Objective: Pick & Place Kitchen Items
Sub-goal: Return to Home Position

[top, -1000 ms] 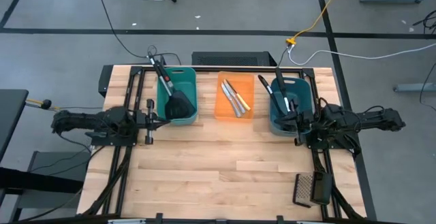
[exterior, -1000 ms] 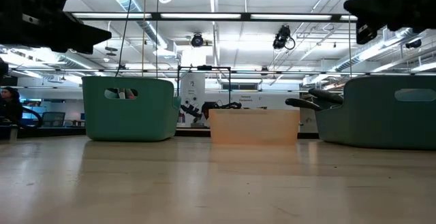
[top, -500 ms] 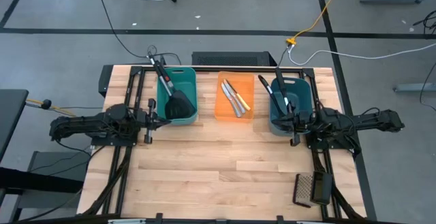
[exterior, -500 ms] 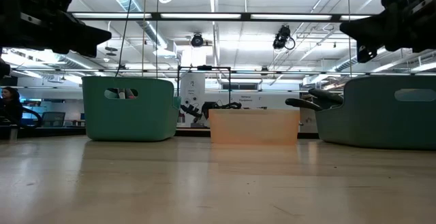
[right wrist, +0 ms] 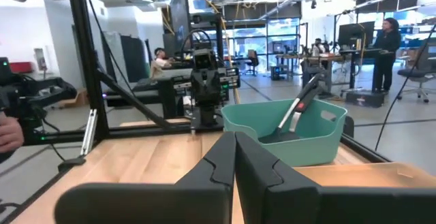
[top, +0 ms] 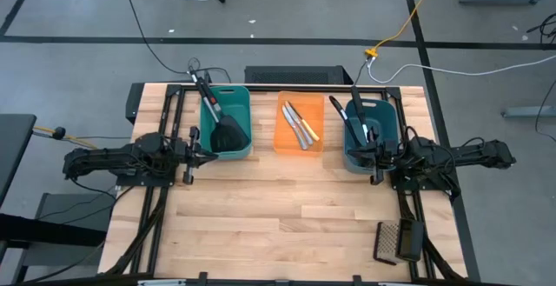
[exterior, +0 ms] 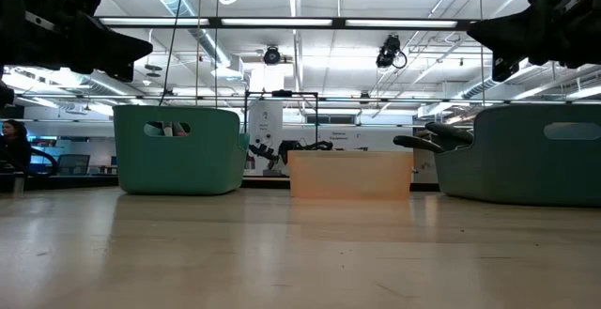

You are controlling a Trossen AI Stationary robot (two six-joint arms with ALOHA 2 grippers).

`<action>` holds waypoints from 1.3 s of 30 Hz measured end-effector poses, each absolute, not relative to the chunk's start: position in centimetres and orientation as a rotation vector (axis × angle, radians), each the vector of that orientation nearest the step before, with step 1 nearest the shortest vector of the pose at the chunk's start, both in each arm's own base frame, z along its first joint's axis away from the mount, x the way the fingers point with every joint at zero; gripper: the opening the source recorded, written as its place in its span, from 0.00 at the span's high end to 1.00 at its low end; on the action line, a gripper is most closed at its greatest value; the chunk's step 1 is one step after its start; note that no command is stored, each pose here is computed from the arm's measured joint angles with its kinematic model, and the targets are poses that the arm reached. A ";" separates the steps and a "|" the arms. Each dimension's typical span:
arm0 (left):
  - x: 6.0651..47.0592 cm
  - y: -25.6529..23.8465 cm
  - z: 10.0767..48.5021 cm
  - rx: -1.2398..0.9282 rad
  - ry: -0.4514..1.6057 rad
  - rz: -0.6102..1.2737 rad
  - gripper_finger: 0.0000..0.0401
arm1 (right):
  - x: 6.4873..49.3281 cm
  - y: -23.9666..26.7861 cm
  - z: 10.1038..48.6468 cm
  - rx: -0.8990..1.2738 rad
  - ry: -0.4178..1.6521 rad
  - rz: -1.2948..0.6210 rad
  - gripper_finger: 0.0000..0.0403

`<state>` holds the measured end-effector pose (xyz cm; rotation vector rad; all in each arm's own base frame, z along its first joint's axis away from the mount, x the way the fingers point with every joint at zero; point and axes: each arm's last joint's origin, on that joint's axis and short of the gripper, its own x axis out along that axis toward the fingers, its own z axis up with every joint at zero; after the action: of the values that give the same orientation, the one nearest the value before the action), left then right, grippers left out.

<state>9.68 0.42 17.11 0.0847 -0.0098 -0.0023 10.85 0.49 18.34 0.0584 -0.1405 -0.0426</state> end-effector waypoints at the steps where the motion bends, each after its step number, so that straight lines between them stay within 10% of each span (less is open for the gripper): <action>1: 9.7 0.4 17.1 0.084 -0.010 -0.002 0.93 | 10.9 0.5 18.3 0.058 -0.141 -0.043 0.97; 39: 9.7 0.4 17.1 0.000 -0.010 -0.002 0.93 | 10.9 0.5 18.4 0.056 -0.141 -0.035 0.97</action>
<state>9.69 0.42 17.10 0.0001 -0.0101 -0.0023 10.85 0.51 18.38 0.0565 -0.1415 -0.0347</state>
